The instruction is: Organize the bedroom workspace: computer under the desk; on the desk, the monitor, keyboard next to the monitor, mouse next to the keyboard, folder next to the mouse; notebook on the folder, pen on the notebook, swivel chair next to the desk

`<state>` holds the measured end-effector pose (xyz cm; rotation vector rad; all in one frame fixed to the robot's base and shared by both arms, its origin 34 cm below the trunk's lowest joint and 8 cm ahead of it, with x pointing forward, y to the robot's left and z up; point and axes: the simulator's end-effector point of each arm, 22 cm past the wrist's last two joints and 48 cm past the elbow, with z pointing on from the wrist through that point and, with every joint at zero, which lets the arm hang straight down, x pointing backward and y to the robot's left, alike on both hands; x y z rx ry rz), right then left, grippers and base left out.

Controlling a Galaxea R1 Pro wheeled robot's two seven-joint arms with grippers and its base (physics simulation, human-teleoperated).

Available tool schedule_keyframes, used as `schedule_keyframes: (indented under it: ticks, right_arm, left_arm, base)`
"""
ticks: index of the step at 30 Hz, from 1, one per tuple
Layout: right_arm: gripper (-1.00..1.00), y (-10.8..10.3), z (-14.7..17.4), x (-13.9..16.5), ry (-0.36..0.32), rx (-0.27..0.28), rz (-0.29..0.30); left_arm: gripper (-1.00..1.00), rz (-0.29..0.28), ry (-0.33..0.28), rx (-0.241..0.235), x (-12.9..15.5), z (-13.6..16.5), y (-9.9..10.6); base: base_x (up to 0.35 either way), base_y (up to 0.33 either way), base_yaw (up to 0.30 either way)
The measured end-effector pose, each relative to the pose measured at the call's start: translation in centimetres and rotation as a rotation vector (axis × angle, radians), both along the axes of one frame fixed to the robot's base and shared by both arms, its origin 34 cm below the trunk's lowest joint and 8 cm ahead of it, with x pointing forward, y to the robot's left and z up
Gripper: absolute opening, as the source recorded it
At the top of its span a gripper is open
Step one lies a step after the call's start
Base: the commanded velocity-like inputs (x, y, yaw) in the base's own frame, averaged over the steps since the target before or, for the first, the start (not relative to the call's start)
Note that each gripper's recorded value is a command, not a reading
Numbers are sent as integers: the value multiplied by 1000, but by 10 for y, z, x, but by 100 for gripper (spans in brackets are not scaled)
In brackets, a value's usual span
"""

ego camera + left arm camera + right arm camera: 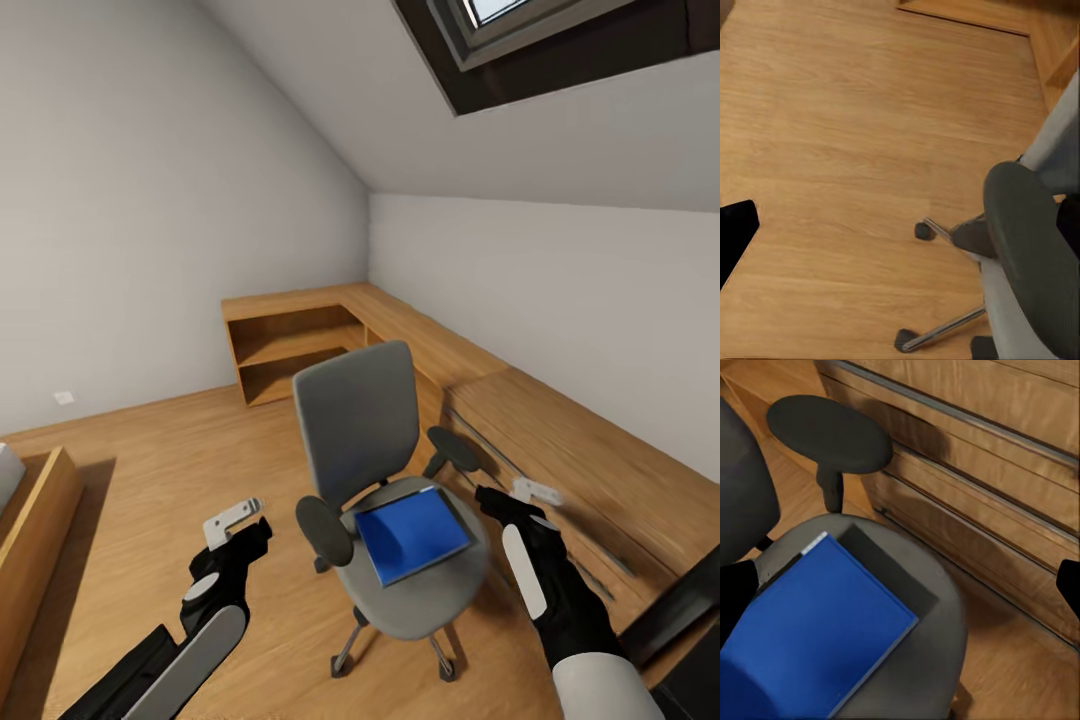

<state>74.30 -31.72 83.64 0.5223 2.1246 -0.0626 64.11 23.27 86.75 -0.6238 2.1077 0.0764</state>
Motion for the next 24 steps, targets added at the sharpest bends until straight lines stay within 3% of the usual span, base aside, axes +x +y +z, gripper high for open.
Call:
schedule_keyframes:
  ticks: [6,12,19,23,24]
  right_arm:
    - [100,0,-1,0,3,0,1]
    - [100,1,-1,0,3,0,2]
    - [100,0,-2,-1,4,1,2]
    - [100,-1,-2,-1,5,-1,2]
    - [100,-2,-2,-1,5,-1,2]
  left_arm:
    - [100,34,16,-14,1,-4,14]
    - [100,54,63,-62,0,-20,21]
    - [100,-104,68,-118,12,-40,-4]
    - [100,-257,75,-185,20,-55,-23]
    - [100,-269,73,-192,20,-54,-25]
  base:
    - [0,0,285]
    - [0,0,285]
    - [0,0,249]
    - [0,0,61]
    - [0,0,16]
